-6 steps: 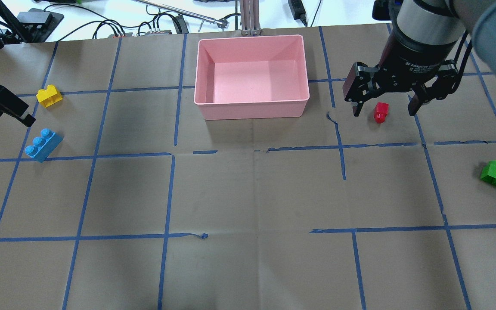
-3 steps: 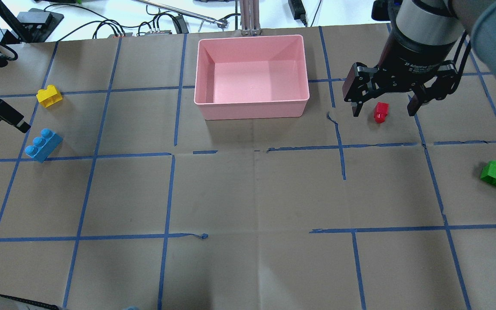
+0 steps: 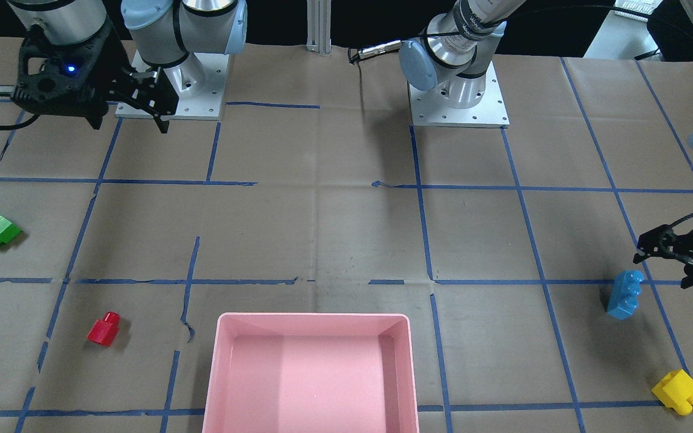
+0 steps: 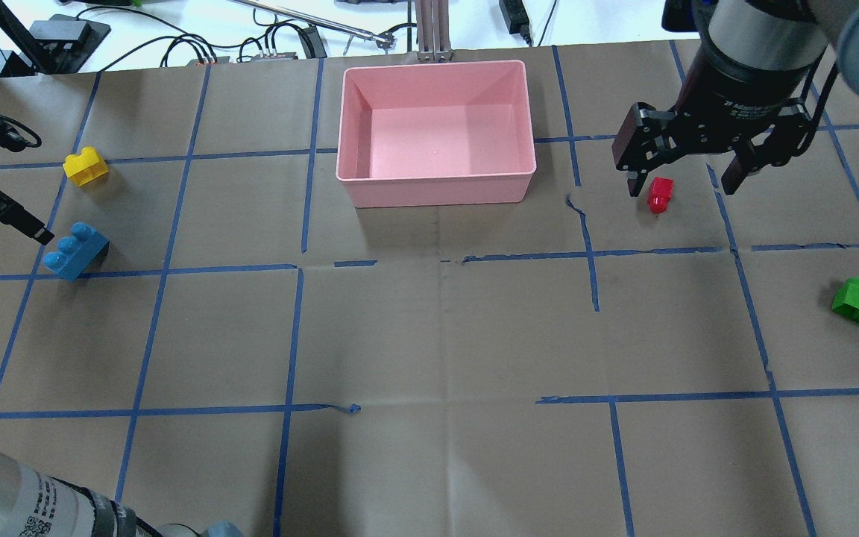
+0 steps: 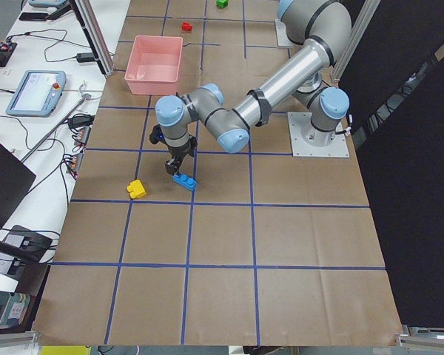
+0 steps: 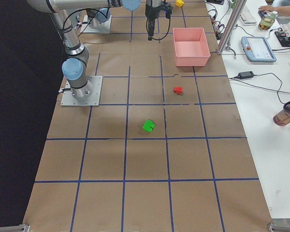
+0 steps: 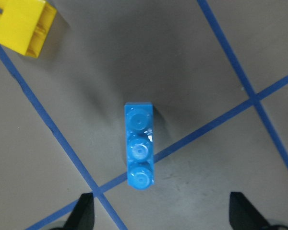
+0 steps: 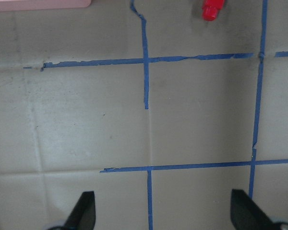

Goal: Put all blocks into box

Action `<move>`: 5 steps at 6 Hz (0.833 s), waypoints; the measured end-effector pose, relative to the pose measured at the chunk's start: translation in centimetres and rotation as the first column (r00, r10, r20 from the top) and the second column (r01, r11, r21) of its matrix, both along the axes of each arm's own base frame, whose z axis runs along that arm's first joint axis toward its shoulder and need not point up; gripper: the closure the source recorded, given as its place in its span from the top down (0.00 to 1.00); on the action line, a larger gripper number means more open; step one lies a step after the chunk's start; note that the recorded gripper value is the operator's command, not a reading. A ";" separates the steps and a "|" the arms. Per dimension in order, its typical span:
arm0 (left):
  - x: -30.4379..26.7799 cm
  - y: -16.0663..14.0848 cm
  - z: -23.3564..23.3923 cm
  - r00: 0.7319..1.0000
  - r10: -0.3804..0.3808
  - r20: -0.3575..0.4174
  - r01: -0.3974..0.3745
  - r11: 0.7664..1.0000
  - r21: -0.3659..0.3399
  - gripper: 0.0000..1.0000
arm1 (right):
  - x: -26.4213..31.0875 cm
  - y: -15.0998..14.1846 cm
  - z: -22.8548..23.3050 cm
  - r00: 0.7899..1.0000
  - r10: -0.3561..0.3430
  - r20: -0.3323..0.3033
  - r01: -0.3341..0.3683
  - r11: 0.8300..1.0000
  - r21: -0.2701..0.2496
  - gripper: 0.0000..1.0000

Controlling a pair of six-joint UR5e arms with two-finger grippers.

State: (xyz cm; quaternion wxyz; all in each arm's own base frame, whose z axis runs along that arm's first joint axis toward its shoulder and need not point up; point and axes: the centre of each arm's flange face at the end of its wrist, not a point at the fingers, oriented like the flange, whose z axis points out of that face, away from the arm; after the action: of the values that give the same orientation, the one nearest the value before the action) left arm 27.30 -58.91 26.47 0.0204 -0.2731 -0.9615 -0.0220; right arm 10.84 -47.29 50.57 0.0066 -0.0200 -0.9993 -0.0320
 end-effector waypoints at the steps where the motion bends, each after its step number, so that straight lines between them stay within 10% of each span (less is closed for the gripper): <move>1: 0.7 -0.3 -1.9 1.000 -0.001 -0.005 0.001 1.000 0.006 0.99 | -4.0 -0.9 -0.2 1.000 -0.018 0.005 0.018 1.000 0.005 1.00; 3: 1.2 -0.5 -6.1 1.000 -0.001 -0.022 0.002 1.000 0.029 0.94 | -12.2 -2.6 -1.8 0.996 -0.092 0.011 0.091 0.995 0.036 1.00; 4: 0.9 -0.1 -7.7 0.999 -0.002 -0.037 0.004 0.999 0.048 0.42 | -16.0 -3.2 -2.6 0.993 -0.120 0.011 0.119 0.992 0.035 1.00; 5: 0.7 0.1 -8.3 0.999 -0.009 -0.043 0.011 0.998 0.055 0.10 | -19.2 -3.6 -3.1 0.990 -0.144 0.006 0.143 0.989 0.018 1.00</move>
State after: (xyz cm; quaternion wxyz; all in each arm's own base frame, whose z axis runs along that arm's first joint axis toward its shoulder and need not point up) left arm 28.02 -58.77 18.14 0.0482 -0.2777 -0.9585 -0.0426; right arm -8.34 -50.93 47.45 0.0009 -0.0917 -0.9949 -0.0414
